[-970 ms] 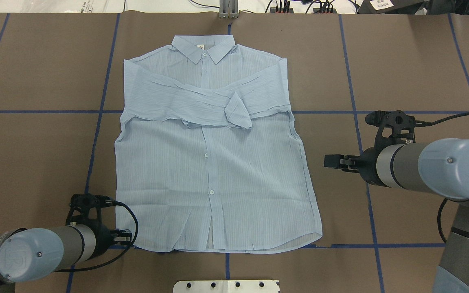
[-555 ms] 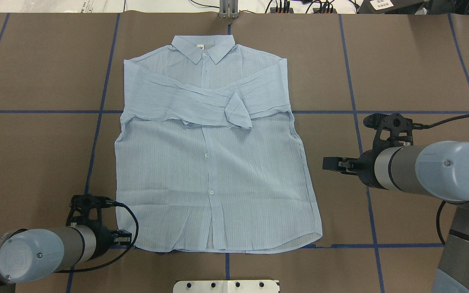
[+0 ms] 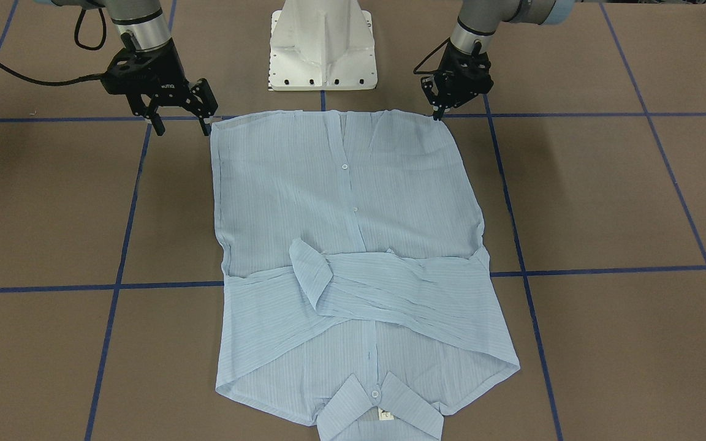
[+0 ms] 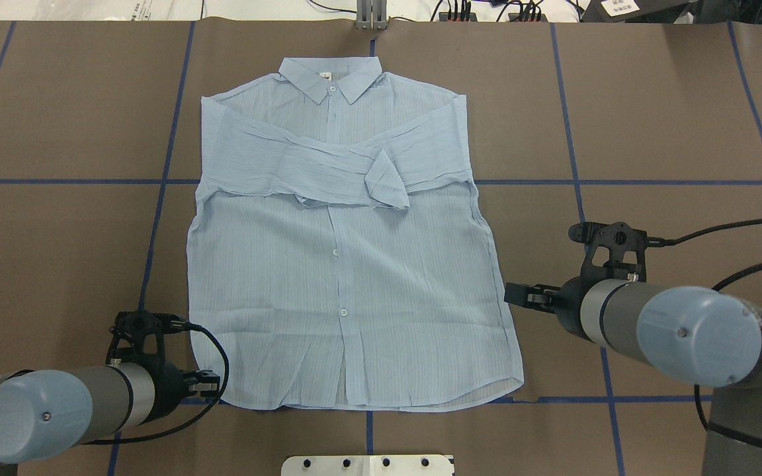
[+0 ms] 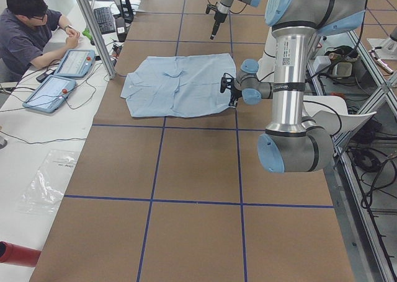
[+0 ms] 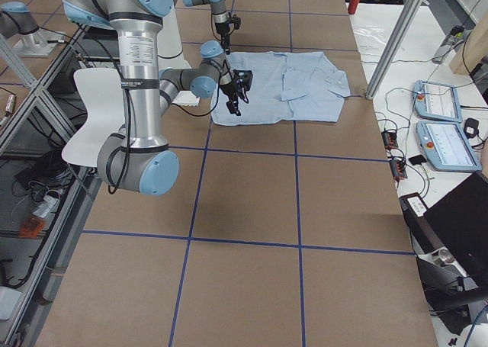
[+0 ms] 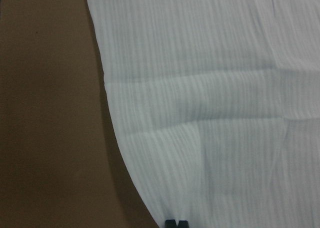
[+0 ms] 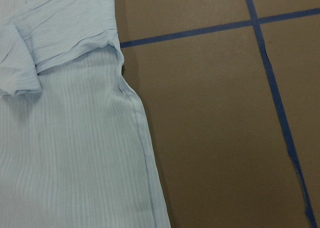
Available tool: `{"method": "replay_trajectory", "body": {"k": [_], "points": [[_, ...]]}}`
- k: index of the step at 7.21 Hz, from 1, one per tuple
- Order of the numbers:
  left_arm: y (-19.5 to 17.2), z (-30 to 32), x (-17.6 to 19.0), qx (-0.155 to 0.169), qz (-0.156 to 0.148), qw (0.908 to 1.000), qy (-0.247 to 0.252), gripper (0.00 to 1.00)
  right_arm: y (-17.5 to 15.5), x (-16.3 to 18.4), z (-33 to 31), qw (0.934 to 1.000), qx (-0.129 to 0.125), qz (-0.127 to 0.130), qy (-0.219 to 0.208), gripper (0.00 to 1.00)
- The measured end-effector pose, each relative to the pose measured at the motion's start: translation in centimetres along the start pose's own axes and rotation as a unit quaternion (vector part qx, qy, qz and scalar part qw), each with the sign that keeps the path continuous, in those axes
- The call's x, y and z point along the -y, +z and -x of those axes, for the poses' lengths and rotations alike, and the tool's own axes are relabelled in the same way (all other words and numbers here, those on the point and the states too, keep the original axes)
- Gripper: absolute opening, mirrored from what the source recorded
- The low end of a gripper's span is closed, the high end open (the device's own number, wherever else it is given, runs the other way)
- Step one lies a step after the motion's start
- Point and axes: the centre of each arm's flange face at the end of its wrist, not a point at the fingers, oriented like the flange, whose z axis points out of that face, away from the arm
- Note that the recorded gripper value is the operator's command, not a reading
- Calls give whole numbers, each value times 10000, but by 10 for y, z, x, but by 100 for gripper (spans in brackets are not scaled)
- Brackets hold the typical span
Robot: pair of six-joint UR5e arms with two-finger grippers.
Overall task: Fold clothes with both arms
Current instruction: 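Position both grippers at the hem corners nearest the robot and grasp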
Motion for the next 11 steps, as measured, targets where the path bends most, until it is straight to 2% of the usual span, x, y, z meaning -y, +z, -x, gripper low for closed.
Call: {"method": "replay_trajectory", "body": {"k": [2,4,5,8,11], "points": [[-5,-8,2,-103,-18,9999,-4,0,14,-52,12,9996,-14,-245,159,66],[-7,-9,2,-128,-41,9999,4,0,36,-92,12,9992,-133,-349,115,66],[-7,-10,3,-125,-95,9999,9,0,49,-104,8,9990,-239,-371,38,66],[-7,-10,5,-106,-246,9996,20,0,62,-119,-7,9982,-422,-397,-119,56],[-8,-10,6,-101,-300,9995,32,0,63,-133,-11,9981,-443,-356,-221,48]]}}
